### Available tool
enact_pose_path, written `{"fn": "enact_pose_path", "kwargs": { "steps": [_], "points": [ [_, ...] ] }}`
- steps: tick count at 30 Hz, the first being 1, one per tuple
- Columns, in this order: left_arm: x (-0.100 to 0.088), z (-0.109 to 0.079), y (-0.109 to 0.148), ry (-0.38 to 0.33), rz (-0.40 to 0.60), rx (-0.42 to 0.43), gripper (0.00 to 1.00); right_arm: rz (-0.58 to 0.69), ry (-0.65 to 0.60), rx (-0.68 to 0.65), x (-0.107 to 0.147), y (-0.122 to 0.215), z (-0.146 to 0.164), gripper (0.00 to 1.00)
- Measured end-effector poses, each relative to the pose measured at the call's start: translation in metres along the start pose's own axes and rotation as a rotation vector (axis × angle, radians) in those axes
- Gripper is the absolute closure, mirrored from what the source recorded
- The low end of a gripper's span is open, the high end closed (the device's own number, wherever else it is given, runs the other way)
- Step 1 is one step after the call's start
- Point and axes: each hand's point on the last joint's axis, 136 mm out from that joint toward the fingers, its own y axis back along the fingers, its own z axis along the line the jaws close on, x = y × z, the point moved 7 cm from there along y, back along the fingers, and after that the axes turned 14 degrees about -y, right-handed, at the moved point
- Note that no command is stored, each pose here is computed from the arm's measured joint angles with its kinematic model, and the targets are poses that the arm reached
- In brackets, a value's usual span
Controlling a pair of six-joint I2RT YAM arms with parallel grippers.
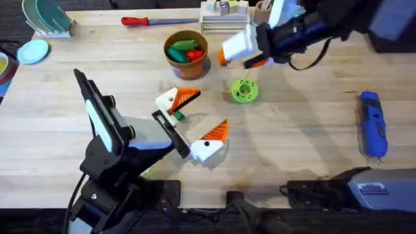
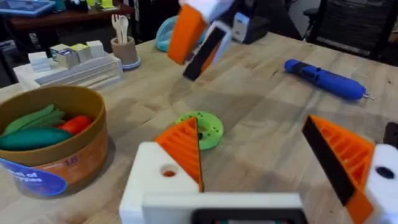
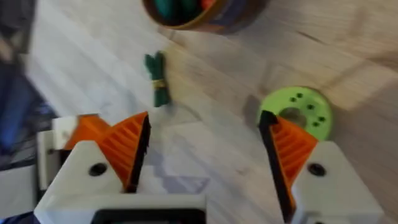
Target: Pick up the gripper from the table and insert it into the empty holder that is missing its gripper. Then pick up a screw, insert it into the mounting hole, and use the screwdriver to tighten it. Finally, clean up the table by picking up the vegetable and placing it into the bucket.
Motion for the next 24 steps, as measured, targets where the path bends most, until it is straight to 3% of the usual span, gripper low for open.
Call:
{"fn": "enact_pose_path", "kwargs": {
  "steps": [3, 6, 11, 16, 24],
  "points": [
    [0.000, 0.000, 0.000, 0.000, 0.000, 0.000, 0.008, -0.068, 0.085, 0.204, 0.005, 0.003, -0.003, 0.008],
    [0.000, 0.000, 0.000, 0.000, 0.000, 0.000, 0.008, -0.086, 0.131, 0.323, 0.007, -0.001, -0.008, 0.007],
    [0.000, 0.000, 0.000, 0.000, 0.000, 0.000, 0.008, -0.082, 0.184, 0.426, 0.007, -0.008, -0.016, 0.007],
    [0.000, 0.000, 0.000, 0.000, 0.000, 0.000, 0.008, -0.015, 0.318, 0.500, 0.019, -0.025, -0.012, 0.014],
    [0.000, 0.000, 0.000, 0.000, 0.000, 0.000, 0.008, 0.095, 0.428, 0.615, 0.035, -0.063, -0.018, 0.371]
  ]
}}
